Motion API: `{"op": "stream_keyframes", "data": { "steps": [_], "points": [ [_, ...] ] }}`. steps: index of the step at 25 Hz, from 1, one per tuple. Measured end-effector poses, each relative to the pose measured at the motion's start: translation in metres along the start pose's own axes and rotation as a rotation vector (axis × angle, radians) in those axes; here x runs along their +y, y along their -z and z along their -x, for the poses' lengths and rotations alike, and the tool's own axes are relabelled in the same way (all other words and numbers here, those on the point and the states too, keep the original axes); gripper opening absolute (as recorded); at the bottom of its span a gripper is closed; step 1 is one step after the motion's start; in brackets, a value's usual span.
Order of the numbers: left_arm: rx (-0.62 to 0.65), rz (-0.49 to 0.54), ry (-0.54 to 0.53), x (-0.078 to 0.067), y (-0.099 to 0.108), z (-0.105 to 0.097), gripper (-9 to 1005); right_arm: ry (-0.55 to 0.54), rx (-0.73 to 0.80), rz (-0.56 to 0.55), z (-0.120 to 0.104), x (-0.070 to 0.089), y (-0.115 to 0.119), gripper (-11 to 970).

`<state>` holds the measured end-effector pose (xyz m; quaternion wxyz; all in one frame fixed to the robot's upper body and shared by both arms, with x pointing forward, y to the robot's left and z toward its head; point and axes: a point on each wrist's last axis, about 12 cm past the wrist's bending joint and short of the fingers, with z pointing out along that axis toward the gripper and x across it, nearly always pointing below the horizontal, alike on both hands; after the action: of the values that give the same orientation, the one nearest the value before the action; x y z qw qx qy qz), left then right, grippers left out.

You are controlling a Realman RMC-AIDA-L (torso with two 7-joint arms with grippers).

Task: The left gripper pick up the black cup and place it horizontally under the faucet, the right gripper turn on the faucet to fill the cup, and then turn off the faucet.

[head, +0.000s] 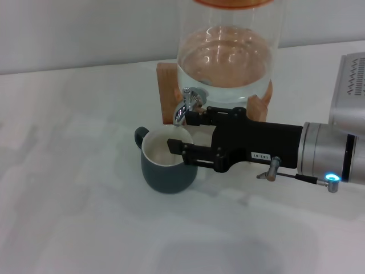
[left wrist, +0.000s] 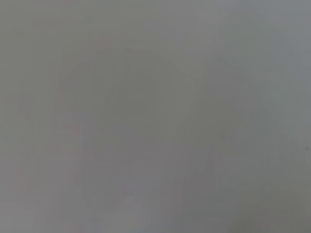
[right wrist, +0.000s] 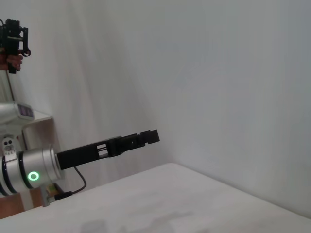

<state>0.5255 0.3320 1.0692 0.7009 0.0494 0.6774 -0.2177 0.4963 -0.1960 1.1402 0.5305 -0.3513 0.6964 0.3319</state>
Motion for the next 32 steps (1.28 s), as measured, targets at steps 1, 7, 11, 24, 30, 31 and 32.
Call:
{"op": "stream_keyframes", "data": {
  "steps": [1,7,11,24,30,31,32],
  "points": [
    [0.000,0.001,0.001,0.000,0.000,0.000,881,0.000,0.000,0.004,0.000,0.000,0.000,655],
    [0.002,0.003,0.005,0.000,0.001,-0.001,881,-0.003,-0.008,0.032,0.001,0.000,0.010,655],
    [0.002,-0.014,0.006,-0.002,0.001,0.000,881,0.006,-0.016,0.065,0.002,0.000,0.025,654],
    [-0.015,-0.052,0.003,-0.005,0.009,0.001,881,0.012,-0.049,0.115,0.004,-0.007,0.046,652],
    [-0.020,-0.056,0.007,-0.006,0.006,0.002,881,0.001,-0.047,0.100,0.002,-0.008,0.044,652],
    [-0.020,-0.057,0.007,-0.006,0.006,0.002,881,-0.002,-0.046,0.096,0.001,-0.009,0.044,651],
    [-0.020,-0.058,0.007,-0.006,0.005,0.002,881,-0.006,-0.045,0.093,0.000,-0.009,0.044,651]
  ]
}}
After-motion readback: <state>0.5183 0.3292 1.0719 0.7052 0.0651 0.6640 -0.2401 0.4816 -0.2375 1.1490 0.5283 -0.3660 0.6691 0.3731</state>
